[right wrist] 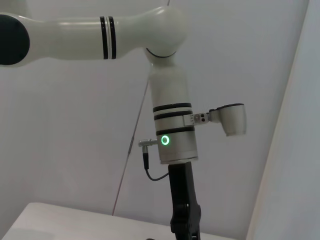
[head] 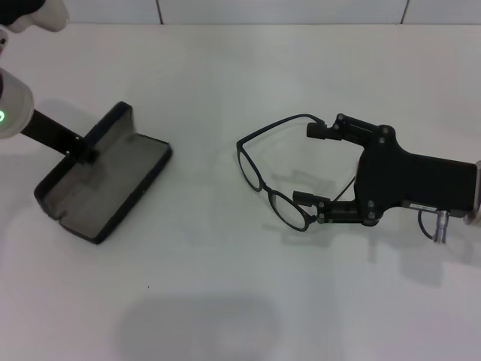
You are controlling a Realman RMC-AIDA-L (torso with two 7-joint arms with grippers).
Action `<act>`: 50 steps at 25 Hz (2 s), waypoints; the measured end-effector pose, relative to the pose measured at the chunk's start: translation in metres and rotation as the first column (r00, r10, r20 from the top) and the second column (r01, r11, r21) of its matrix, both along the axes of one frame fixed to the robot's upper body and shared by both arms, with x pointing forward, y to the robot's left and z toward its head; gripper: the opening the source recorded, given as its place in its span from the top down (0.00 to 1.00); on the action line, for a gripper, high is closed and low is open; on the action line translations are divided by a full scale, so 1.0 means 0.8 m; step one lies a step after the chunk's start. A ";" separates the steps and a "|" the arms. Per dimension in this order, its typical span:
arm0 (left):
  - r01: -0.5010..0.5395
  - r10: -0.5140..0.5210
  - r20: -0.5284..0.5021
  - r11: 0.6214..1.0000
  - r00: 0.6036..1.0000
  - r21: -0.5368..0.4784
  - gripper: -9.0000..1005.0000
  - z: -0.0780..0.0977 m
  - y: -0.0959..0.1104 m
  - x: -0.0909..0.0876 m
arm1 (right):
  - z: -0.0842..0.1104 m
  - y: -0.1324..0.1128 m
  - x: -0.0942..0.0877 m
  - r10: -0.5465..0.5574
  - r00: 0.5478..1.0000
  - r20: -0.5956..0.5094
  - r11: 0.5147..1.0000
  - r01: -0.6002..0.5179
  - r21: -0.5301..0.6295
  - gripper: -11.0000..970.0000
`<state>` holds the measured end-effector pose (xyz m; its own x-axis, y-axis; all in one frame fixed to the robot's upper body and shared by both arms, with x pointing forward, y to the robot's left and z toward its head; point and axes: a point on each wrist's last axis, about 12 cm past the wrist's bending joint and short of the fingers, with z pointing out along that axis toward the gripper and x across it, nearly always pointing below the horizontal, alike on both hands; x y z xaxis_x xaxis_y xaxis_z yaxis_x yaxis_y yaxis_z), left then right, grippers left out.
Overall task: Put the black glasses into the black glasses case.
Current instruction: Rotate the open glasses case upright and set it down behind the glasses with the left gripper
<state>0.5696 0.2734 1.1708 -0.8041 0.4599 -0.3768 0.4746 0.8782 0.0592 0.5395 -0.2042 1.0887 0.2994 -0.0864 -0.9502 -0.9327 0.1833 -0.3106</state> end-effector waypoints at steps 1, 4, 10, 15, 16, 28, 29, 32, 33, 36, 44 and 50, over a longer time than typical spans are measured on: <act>0.003 -0.003 0.002 1.000 1.000 0.000 0.60 0.001 -0.001 0.001 | 0.000 0.000 0.000 -0.001 1.000 -0.001 1.000 0.001 0.000 0.13; 0.027 -0.027 0.013 1.000 1.000 0.007 0.69 0.003 -0.005 0.004 | -0.001 0.000 -0.001 0.002 1.000 -0.004 1.000 -0.002 -0.001 0.13; 0.096 -0.098 0.078 0.995 0.992 0.038 0.80 0.013 -0.020 0.019 | -0.004 0.003 -0.006 0.035 0.999 -0.003 0.999 -0.035 -0.017 0.13; 0.305 -0.331 0.190 0.940 0.924 0.154 0.80 0.022 -0.060 0.040 | -0.004 0.009 -0.009 0.054 0.999 -0.003 0.999 -0.054 -0.009 0.13; 0.339 -0.371 0.203 0.924 0.906 0.177 0.80 0.023 -0.068 0.044 | -0.004 0.011 -0.010 0.060 0.998 0.000 0.998 -0.060 -0.008 0.13; 0.647 -0.699 0.108 0.700 0.706 0.303 0.80 0.003 -0.149 0.090 | -0.012 0.008 -0.025 0.066 0.998 0.016 0.998 -0.066 0.007 0.13; 0.663 -0.714 0.104 0.686 0.692 0.299 0.80 0.004 -0.152 0.090 | -0.013 0.008 -0.026 0.064 0.998 0.015 0.998 -0.064 0.009 0.13; 0.707 -0.753 0.096 0.648 0.651 0.284 0.80 0.003 -0.159 0.087 | -0.014 0.005 -0.029 0.060 0.998 0.010 0.998 -0.060 0.016 0.13; 0.715 -0.760 0.094 0.640 0.643 0.281 0.80 0.003 -0.160 0.085 | -0.015 0.004 -0.029 0.058 0.998 0.007 0.998 -0.058 0.018 0.13; 0.737 -0.777 0.080 0.620 0.625 0.269 0.80 -0.004 -0.166 0.079 | -0.016 0.003 -0.031 0.054 0.999 0.004 0.998 -0.054 0.020 0.13; 0.741 -0.778 0.073 0.619 0.624 0.260 0.75 -0.005 -0.176 0.076 | -0.019 0.005 -0.032 0.049 0.999 -0.003 0.999 -0.049 0.021 0.13; 0.722 -0.759 0.101 0.646 0.644 0.249 0.60 -0.001 -0.168 0.071 | -0.020 0.005 -0.033 0.043 0.999 -0.012 0.999 -0.043 0.022 0.13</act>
